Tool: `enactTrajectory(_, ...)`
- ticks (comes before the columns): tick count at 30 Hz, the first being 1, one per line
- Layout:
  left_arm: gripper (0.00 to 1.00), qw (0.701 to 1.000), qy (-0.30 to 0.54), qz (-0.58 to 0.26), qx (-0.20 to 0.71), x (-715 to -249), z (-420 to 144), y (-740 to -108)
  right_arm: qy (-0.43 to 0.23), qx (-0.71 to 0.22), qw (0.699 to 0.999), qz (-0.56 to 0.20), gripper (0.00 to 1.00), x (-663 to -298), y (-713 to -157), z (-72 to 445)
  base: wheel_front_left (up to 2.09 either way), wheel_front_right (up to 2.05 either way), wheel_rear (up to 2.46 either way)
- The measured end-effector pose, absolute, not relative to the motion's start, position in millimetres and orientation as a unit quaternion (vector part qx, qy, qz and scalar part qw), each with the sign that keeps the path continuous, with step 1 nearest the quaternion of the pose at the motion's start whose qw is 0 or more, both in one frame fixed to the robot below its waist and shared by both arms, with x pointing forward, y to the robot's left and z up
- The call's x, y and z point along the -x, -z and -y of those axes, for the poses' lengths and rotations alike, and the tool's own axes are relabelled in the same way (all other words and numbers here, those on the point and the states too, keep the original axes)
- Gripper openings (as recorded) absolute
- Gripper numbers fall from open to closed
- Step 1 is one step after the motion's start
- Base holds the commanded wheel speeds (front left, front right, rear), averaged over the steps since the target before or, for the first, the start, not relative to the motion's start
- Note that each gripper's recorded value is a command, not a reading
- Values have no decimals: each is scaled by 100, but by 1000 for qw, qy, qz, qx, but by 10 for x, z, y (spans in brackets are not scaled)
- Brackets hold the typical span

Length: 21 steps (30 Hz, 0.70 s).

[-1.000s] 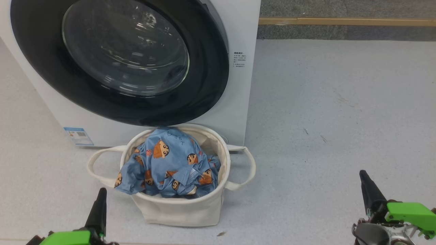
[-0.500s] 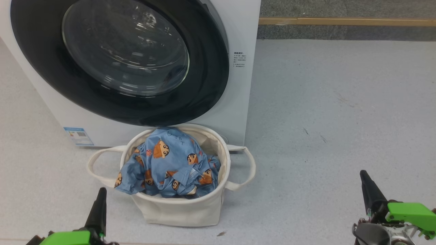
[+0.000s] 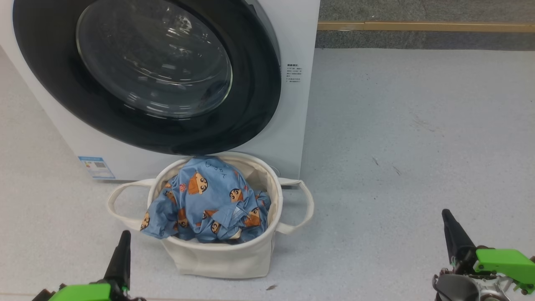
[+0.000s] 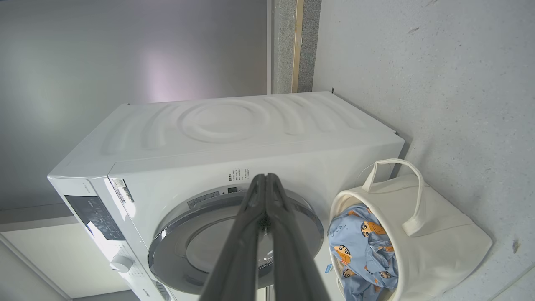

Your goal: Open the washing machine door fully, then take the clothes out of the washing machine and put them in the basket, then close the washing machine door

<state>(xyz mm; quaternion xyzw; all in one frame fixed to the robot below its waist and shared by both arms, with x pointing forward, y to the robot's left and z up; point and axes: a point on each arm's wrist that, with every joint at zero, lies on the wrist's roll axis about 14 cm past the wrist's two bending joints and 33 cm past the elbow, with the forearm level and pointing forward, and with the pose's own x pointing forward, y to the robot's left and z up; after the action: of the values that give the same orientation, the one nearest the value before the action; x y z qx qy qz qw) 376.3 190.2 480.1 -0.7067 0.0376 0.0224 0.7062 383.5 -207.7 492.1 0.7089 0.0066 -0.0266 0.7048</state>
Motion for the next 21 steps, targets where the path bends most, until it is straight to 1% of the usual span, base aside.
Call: enactTrajectory(21,0,706,-22,-38,707,-3763,-1902,-4801,26,-710,703,-7,0,-3833,-4919,2070,0,0,0)
